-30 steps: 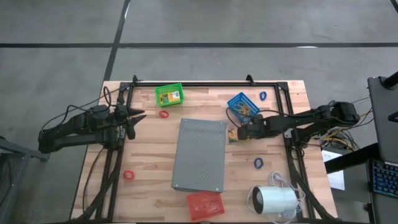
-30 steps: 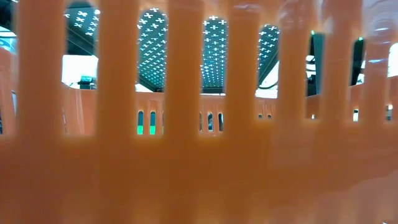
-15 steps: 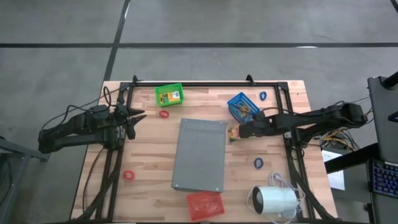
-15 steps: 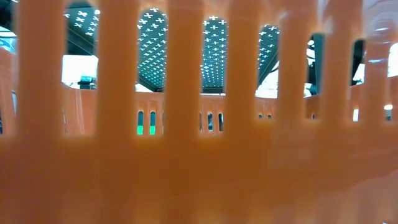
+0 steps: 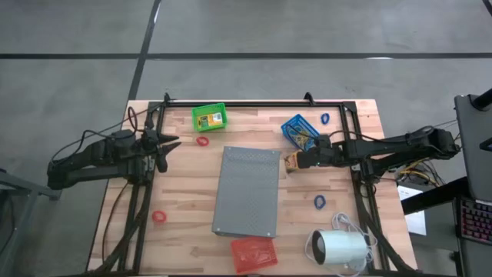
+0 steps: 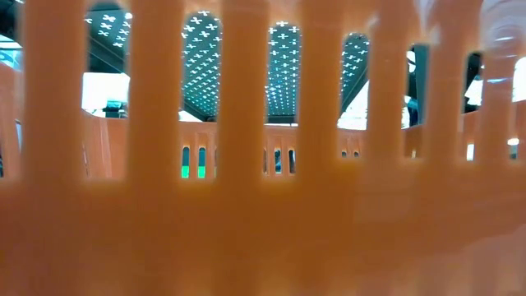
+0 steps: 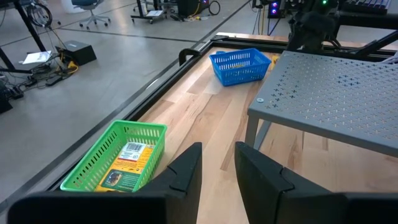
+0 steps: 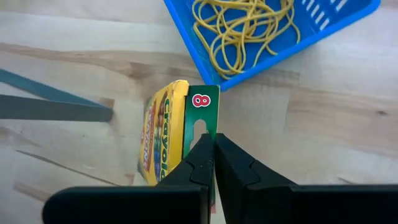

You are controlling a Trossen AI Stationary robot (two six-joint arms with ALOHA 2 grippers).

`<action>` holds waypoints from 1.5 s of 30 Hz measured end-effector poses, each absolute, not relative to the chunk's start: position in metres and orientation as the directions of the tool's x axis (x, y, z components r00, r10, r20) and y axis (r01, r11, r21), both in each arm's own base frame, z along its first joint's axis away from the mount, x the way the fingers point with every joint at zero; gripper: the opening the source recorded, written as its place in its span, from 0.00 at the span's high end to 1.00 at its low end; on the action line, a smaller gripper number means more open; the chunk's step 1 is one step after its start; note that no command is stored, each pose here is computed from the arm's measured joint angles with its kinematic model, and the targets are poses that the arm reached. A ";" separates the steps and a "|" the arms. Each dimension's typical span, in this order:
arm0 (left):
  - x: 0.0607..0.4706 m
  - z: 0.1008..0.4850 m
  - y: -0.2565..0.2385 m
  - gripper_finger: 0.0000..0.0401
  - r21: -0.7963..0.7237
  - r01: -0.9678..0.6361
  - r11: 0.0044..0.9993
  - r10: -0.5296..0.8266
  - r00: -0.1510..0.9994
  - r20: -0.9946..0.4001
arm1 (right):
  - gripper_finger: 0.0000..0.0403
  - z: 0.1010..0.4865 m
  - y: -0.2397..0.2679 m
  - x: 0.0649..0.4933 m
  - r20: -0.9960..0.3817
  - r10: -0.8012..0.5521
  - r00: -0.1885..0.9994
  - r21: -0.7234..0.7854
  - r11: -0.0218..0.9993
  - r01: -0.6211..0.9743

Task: Pick & Place Office Desk Supplies
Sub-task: Put the yellow crayon box into the green basket

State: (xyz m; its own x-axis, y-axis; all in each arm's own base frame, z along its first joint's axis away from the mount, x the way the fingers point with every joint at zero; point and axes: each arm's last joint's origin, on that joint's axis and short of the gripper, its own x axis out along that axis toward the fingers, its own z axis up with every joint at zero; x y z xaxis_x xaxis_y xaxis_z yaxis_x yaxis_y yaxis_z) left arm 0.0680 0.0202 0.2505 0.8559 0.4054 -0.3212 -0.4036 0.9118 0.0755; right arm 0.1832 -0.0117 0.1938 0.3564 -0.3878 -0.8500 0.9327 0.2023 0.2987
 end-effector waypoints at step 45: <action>0.068 0.250 0.020 0.75 0.076 -0.404 0.912 0.406 0.856 -0.322 | 0.98 0.234 -0.014 0.186 -0.791 -0.481 0.378 0.231 0.337 0.913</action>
